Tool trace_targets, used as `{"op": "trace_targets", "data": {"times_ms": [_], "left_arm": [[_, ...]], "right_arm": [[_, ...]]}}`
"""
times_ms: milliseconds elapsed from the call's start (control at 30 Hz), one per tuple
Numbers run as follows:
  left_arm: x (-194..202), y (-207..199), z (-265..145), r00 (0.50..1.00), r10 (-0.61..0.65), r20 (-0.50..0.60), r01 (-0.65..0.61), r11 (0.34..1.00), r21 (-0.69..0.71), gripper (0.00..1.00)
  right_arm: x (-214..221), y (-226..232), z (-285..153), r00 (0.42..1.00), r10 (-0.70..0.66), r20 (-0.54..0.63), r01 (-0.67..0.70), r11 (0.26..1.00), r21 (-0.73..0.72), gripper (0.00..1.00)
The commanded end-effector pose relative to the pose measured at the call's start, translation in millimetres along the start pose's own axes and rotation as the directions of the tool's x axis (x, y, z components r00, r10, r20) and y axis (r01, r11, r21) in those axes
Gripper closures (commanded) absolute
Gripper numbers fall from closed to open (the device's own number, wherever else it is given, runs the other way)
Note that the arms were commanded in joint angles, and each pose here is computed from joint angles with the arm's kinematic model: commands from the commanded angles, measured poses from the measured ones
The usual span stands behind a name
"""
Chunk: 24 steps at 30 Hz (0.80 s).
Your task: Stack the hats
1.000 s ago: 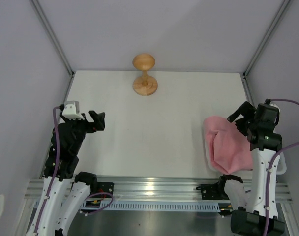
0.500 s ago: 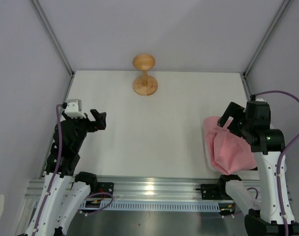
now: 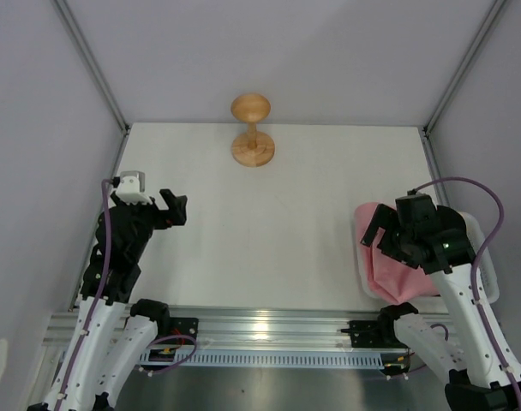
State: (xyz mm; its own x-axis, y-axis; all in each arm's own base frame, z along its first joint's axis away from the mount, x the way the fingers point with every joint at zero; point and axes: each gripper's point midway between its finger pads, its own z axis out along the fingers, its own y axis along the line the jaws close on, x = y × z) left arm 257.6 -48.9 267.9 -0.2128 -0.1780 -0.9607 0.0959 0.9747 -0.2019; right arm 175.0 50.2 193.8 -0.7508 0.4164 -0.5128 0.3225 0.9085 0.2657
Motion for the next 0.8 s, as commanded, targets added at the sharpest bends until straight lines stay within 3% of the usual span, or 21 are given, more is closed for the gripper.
{"op": "trace_targets", "data": {"times_ms": [0,133,233,267,367,533,600,700,767], "left_arm": [[-10,-7,3,0.999,0.028,0.024,-0.029,0.999,0.036,0.01],[-8,-8,6,1.000,0.028,0.007,-0.028,0.999,0.035,0.01],[-7,-9,7,1.000,0.025,-0.001,-0.025,0.999,0.044,0.01],[-5,-14,7,1.000,0.025,-0.007,-0.025,0.997,0.071,0.00],[-5,-15,6,1.000,0.027,-0.009,-0.026,0.996,0.080,0.01],[-8,-25,4,1.000,0.007,-0.018,-0.004,0.992,0.125,0.01],[-14,-55,-5,0.999,-0.025,-0.032,0.033,0.960,0.279,0.00],[-32,-101,-26,0.997,-0.062,-0.038,0.073,0.856,0.511,0.01],[-45,-118,-35,0.999,-0.035,-0.015,0.038,0.808,0.588,0.01]], "right_arm": [[-1,-6,13,1.000,0.012,0.015,-0.013,0.998,0.064,0.00],[1,1,26,1.000,-0.013,0.015,0.012,0.998,0.063,0.11],[-2,6,29,0.999,-0.012,0.038,0.011,0.999,0.042,0.38],[-4,7,27,0.999,-0.012,0.049,0.010,0.999,0.038,0.67],[-14,3,20,0.996,-0.024,0.088,0.018,0.998,0.063,1.00],[-42,32,1,0.990,-0.064,0.125,0.068,0.997,-0.025,1.00],[-66,68,-21,0.983,-0.098,0.154,0.121,0.982,-0.146,1.00],[-91,125,-45,0.976,-0.161,0.144,0.201,0.922,-0.330,1.00],[-100,167,-64,0.955,-0.229,0.188,0.294,0.815,-0.499,1.00]]}}
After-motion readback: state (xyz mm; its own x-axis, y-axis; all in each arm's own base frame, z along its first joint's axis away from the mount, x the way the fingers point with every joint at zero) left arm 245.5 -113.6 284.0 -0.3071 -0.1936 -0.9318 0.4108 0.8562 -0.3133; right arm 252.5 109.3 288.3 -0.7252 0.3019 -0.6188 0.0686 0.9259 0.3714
